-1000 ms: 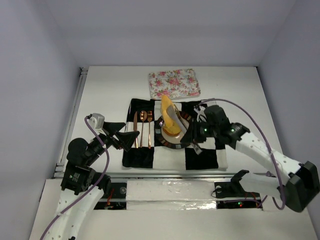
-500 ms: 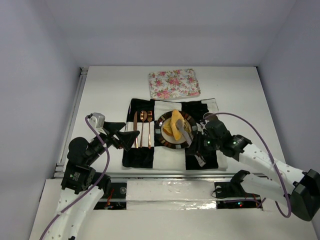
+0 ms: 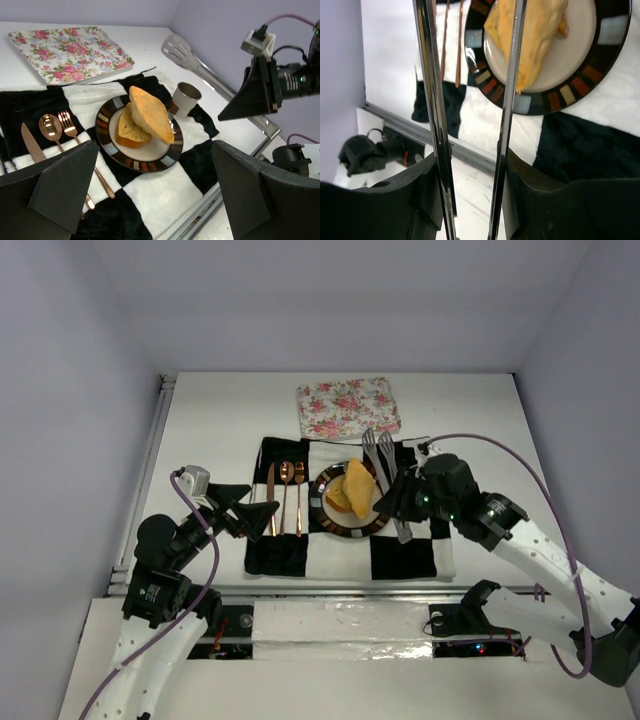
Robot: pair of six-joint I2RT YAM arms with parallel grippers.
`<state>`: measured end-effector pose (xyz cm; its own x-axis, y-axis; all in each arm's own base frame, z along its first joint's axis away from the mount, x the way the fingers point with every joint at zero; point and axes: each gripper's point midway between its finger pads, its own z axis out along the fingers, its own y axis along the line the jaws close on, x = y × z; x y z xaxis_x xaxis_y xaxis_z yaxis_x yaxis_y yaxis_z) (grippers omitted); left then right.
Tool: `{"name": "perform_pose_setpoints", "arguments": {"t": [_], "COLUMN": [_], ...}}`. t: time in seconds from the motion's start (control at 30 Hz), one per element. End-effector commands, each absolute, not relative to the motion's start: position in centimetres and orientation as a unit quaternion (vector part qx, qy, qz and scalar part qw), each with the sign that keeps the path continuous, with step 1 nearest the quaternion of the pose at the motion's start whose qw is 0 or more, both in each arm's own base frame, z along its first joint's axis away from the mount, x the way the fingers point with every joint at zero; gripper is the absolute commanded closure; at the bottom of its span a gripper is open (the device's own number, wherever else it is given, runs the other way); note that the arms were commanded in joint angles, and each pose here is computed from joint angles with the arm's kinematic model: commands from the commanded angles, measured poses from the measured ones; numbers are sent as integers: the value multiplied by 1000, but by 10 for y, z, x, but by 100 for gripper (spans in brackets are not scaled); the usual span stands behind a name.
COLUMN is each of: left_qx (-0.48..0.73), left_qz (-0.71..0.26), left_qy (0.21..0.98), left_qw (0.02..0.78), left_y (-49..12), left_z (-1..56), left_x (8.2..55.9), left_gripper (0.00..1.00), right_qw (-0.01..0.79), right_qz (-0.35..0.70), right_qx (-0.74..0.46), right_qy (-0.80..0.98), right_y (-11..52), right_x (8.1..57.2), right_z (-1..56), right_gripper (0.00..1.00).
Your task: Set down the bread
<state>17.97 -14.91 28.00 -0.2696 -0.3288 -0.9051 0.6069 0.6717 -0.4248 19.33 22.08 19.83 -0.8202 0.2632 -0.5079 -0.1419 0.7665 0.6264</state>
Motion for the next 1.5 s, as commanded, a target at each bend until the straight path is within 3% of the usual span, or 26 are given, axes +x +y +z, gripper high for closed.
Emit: {"name": "perform_pose_setpoints", "arguments": {"t": [0.0,0.17,0.37,0.5,0.77,1.07,1.27,1.37,1.47], "left_qx": [110,109,112,115,114,115,113,113,113], "left_qz": [-398,-396,-397,-397,-397,-398,-397,-398,-397], "left_qy": [676,671,663,660,665,668,670,671,670], "left_qw": [610,617,625,627,622,618,617,615,617], "left_y": [-151,-149,-148,-147,-149,-150,-150,-150,-149], "left_z": [288,291,296,297,294,293,292,291,292], "left_x": [179,176,172,171,174,175,176,176,176], "left_gripper": [1,1,1,1,1,1,1,1,1], "right_qw": [378,431,390,371,302,272,271,279,323], "right_qz": [279,193,123,79,-14,-30,-19,-22,-12], "right_qx": [76,147,249,262,182,156,159,172,192], "right_qy": [879,869,878,887,935,949,949,945,927], "right_y": [198,128,43,5,-50,-64,-61,-63,-62], "right_x": [244,330,419,451,462,468,474,476,484], "right_z": [227,242,187,155,96,52,47,55,97], "right_gripper": [54,56,58,59,58,42,24,13,4]}}
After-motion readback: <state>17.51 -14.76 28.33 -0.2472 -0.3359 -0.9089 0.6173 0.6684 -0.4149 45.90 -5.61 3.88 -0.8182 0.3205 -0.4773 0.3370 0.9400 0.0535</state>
